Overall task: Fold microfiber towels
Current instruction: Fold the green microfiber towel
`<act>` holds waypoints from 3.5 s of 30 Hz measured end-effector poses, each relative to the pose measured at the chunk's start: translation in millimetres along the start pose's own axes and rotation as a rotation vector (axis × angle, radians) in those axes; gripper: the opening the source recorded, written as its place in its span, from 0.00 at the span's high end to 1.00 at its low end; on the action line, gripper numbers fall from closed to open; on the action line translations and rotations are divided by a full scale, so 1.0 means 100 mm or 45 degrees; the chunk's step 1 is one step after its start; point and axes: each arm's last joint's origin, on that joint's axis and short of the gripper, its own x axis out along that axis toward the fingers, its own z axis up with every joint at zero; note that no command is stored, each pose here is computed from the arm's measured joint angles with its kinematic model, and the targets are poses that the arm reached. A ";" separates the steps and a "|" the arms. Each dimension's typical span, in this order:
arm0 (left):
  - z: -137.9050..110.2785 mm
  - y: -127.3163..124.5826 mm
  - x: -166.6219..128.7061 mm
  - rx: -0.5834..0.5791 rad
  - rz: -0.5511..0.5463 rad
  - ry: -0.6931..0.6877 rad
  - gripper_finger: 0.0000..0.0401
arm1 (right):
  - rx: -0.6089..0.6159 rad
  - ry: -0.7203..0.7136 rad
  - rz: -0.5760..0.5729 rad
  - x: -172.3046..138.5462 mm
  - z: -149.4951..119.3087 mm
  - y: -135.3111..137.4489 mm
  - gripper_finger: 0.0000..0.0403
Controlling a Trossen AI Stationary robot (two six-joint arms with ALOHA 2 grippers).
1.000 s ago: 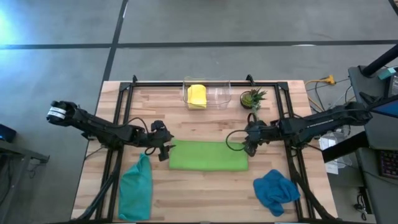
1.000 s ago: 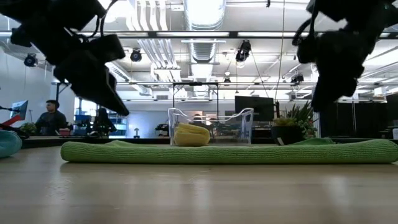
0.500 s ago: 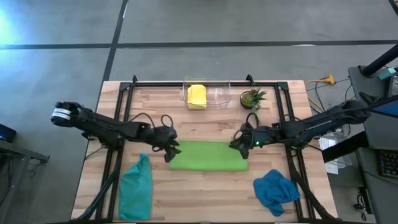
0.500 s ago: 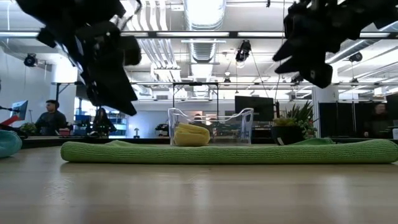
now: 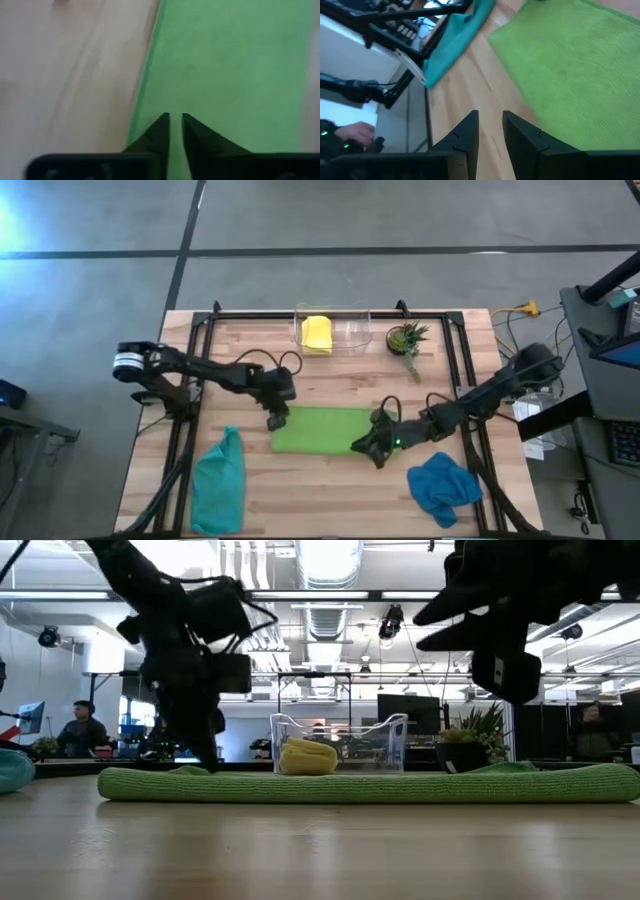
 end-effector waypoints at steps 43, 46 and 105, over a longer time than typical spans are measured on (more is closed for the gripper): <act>-0.18 -0.76 0.28 -0.425 -0.068 0.127 0.97 | -0.369 0.571 -1.086 0.38 0.70 -0.92 0.80; -0.20 -0.85 0.30 -0.463 -0.099 0.110 0.97 | -0.399 0.569 -1.074 0.38 0.75 -0.95 0.80; 0.29 -1.84 0.81 -0.442 -0.234 0.138 1.00 | -0.415 0.496 -0.945 0.39 0.56 -0.84 0.87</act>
